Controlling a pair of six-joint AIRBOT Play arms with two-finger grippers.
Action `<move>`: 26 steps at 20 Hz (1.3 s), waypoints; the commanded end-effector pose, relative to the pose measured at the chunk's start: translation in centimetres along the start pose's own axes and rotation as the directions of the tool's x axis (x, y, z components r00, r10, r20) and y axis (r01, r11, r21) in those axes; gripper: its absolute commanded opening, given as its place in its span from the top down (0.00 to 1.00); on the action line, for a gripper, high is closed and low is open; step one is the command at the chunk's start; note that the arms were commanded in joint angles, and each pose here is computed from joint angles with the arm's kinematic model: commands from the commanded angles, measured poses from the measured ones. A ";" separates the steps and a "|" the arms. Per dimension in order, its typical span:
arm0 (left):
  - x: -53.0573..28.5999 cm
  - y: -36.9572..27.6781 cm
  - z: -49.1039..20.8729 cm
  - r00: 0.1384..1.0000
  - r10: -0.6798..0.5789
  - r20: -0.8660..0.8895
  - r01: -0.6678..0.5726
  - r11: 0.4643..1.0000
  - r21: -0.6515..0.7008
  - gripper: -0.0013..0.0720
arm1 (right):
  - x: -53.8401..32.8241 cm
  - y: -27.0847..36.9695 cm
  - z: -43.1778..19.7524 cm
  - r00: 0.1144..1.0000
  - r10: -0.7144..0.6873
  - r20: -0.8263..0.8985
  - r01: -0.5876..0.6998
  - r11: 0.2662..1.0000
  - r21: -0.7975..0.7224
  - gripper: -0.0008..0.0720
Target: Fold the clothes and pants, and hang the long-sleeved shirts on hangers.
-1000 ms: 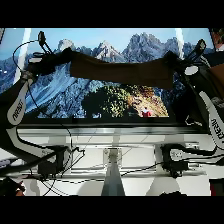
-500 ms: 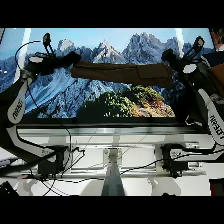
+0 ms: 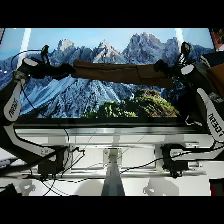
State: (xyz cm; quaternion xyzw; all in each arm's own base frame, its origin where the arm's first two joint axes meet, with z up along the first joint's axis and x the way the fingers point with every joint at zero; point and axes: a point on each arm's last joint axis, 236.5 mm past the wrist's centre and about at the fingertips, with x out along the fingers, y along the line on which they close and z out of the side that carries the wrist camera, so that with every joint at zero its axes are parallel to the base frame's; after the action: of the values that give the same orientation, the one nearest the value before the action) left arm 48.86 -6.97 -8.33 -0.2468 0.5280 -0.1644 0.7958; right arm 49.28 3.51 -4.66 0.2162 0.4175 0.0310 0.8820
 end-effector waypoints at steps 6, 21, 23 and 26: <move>5.0 -2.9 1.1 0.996 -0.006 0.090 0.003 0.999 0.035 0.58 | 0.7 5.7 -1.3 0.994 0.083 -0.073 -0.090 0.991 -0.103 0.25; -17.3 -13.8 0.4 0.983 0.043 0.180 -0.142 0.797 0.587 0.96 | 2.2 28.3 -14.2 0.883 0.338 -0.326 -0.418 0.882 -0.217 0.97; -20.4 -15.6 0.5 0.968 0.016 0.250 -0.168 0.783 0.599 0.96 | 2.0 33.3 -17.2 0.837 0.407 -0.366 -0.495 0.847 -0.191 0.97; -22.7 -17.2 0.2 0.954 -0.005 0.299 -0.190 0.763 0.618 0.96 | 0.3 41.3 -21.4 0.750 0.510 -0.422 -0.619 0.766 -0.173 0.97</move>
State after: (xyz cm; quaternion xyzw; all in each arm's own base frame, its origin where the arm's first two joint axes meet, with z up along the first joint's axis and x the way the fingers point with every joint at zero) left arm 41.82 -9.43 15.62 0.0315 0.3630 -0.2619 0.8937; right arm 42.13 41.34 -1.42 0.1661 0.4669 0.3456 0.7969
